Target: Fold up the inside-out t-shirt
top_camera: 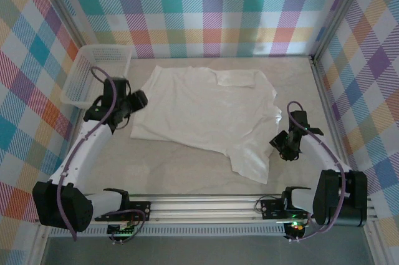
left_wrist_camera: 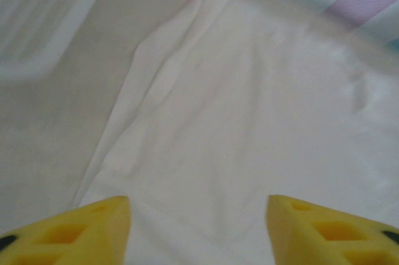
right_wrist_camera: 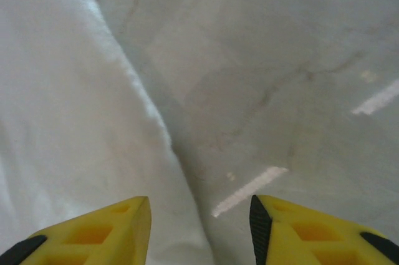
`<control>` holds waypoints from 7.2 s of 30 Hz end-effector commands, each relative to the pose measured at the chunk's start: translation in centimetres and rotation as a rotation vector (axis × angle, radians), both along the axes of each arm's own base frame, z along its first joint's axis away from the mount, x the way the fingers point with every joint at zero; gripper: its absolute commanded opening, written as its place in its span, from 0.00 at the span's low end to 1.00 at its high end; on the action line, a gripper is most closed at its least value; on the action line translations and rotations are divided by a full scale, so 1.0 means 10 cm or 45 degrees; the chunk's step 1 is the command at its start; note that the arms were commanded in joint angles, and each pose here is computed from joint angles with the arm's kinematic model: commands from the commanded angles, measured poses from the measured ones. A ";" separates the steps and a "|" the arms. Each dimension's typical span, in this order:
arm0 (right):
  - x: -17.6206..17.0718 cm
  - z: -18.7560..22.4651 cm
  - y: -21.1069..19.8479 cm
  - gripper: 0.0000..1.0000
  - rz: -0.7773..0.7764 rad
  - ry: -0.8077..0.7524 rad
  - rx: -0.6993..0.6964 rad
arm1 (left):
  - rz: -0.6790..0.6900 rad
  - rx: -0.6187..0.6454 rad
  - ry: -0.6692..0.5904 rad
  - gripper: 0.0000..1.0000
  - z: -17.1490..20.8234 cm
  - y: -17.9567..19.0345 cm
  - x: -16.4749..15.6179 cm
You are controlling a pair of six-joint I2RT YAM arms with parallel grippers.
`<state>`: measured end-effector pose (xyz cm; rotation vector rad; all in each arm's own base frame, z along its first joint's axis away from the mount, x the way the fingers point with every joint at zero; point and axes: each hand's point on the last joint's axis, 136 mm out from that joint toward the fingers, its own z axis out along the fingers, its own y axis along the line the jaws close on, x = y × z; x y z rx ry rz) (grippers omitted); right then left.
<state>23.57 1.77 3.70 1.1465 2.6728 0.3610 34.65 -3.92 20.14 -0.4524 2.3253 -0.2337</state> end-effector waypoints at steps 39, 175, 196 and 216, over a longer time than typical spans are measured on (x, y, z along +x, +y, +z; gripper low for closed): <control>0.22 0.33 -0.07 0.00 0.003 -0.187 -0.052 | 0.241 -0.212 0.725 0.33 -1.63 0.24 0.15; 0.63 0.60 -0.45 0.49 0.076 -0.118 -0.216 | 0.016 -0.180 0.393 0.60 -0.53 0.27 0.08; 0.21 -0.05 0.52 0.00 0.397 0.149 0.221 | -0.350 -0.239 0.339 0.60 -0.45 -0.60 -0.20; 2.19 0.91 0.49 0.45 0.258 -0.084 0.112 | -0.358 -0.269 0.335 0.61 -0.50 -0.70 -0.28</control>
